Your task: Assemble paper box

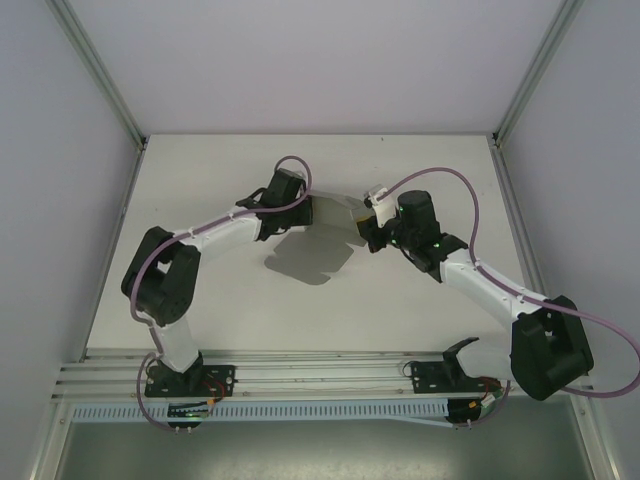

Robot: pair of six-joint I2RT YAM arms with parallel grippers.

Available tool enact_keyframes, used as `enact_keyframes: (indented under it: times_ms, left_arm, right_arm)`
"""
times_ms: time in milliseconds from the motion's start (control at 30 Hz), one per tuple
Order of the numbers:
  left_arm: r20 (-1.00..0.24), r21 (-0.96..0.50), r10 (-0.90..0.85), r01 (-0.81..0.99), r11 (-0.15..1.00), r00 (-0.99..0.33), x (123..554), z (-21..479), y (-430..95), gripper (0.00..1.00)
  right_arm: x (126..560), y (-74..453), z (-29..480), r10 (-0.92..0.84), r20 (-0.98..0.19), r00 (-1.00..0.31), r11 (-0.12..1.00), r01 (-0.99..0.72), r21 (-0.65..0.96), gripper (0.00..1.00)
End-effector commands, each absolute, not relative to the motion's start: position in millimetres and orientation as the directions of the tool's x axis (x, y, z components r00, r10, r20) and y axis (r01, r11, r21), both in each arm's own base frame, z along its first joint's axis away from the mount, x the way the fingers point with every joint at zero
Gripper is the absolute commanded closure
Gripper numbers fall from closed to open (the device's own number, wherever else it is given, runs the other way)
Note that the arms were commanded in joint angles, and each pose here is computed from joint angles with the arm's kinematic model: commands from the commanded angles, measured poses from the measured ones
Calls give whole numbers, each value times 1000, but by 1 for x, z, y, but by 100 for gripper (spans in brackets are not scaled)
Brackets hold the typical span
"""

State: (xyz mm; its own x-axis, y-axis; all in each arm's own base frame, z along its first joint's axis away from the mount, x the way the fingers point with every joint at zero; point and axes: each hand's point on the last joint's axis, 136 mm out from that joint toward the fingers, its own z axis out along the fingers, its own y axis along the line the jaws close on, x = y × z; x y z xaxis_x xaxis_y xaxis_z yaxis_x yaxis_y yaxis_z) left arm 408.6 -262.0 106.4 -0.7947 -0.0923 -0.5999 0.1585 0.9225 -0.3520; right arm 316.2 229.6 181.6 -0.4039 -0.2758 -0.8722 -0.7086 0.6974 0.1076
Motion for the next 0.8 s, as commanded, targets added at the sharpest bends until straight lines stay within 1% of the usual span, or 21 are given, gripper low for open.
enact_keyframes:
  times_ms: [0,33,67,100,133,167,267,300,367,467,767]
  left_arm:
    - [-647,-248,-152,17,969,-747,421,98,-197,100]
    - [-652,-265,-157,29,964,-742,419,101,-199,100]
    - [-656,-275,-154,43,961,-739,418,103,-201,100]
    - [-655,-279,-150,53,959,-741,417,101,-202,100]
    - [-674,-296,-151,78,952,-723,417,114,-205,100]
    - [-682,-309,-152,94,946,-716,417,120,-208,100]
    - [-674,-319,-141,113,941,-726,410,115,-209,100]
    - [-675,-320,-139,118,940,-724,409,115,-209,100]
    - [-675,-329,-138,129,935,-725,408,116,-211,100]
    - [-680,-348,-141,147,926,-720,406,120,-214,100]
    - [-690,-392,-141,203,897,-710,398,130,-223,100]
  right_arm:
    - [319,235,230,-216,-927,-306,679,-730,82,100]
    - [320,234,232,-209,-929,-305,686,-723,83,95]
    - [323,233,236,-198,-933,-301,696,-713,82,85]
    - [325,231,239,-189,-937,-292,706,-704,77,78]
    - [326,230,244,-182,-942,-282,714,-696,71,74]
    - [328,228,251,-173,-948,-266,723,-688,61,68]
    - [329,225,269,-161,-960,-230,734,-678,39,43]
    - [329,223,274,-159,-963,-218,738,-674,31,36]
    - [332,222,284,-150,-968,-200,749,-662,21,28]
    - [343,222,286,-161,-964,-210,768,-640,11,25]
    - [380,246,251,-232,-926,-297,749,-662,25,24]
